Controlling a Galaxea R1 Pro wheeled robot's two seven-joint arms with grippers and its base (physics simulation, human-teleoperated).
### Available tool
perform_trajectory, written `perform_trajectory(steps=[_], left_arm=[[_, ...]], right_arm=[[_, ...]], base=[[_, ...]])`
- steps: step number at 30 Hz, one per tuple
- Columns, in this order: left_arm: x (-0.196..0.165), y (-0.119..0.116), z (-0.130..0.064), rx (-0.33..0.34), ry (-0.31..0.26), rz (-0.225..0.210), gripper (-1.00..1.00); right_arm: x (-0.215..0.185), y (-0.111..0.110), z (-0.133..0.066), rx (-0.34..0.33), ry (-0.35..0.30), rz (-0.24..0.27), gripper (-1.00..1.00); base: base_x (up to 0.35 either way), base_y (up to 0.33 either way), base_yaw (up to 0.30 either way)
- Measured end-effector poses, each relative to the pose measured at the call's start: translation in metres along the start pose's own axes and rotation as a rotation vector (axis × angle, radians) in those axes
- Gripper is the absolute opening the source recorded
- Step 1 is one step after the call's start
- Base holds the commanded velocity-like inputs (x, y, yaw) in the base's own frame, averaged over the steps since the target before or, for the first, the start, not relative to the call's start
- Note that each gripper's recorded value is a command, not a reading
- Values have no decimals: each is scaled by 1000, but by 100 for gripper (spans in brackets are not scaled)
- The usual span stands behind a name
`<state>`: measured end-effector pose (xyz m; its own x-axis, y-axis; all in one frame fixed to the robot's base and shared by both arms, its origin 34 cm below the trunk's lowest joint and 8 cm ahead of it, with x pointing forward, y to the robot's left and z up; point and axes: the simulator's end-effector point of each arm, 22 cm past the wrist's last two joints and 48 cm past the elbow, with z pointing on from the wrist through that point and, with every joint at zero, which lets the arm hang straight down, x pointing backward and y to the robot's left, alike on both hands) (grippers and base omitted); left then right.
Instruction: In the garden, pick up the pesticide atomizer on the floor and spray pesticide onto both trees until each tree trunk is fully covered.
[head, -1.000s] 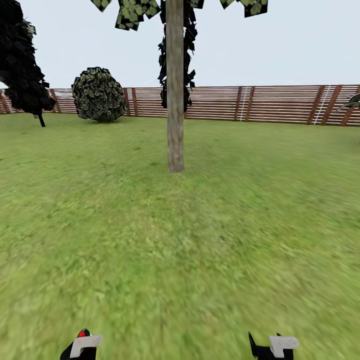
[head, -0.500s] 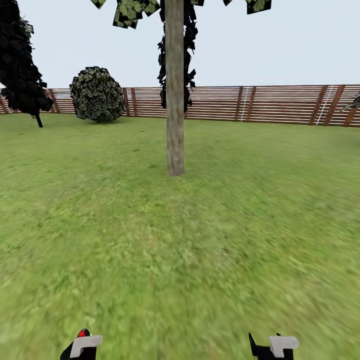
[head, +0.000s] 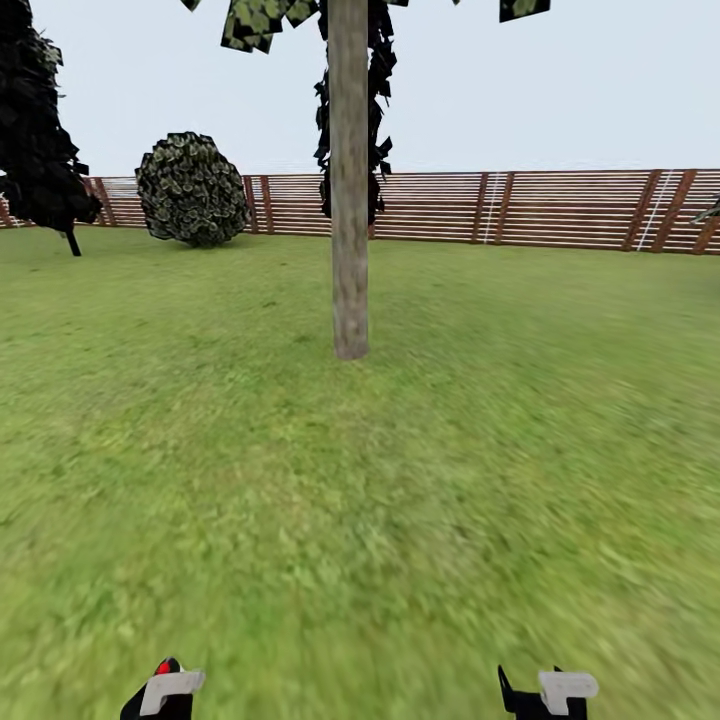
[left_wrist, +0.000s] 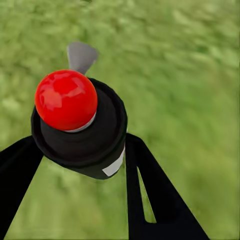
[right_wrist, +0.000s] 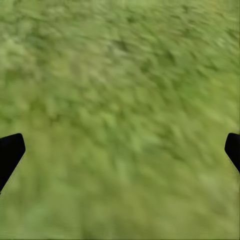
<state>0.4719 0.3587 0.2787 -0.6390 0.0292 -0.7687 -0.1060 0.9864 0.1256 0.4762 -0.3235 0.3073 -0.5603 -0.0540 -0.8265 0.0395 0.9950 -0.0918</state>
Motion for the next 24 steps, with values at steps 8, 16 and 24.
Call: perform_trajectory(steps=[8,16,24], left_arm=[[1,0,0,0,2,0,-100],[1,0,0,0,2,0,-100],[1,-1,0,1,2,-1,-100]], right_arm=[[-2,-3,0,2,-13,-4,100],[-3,-2,0,1,-16,-4,100],[-3,-2,0,1,-16,-3,100]], base=[[339,0,0],[339,0,0],[339,0,0]])
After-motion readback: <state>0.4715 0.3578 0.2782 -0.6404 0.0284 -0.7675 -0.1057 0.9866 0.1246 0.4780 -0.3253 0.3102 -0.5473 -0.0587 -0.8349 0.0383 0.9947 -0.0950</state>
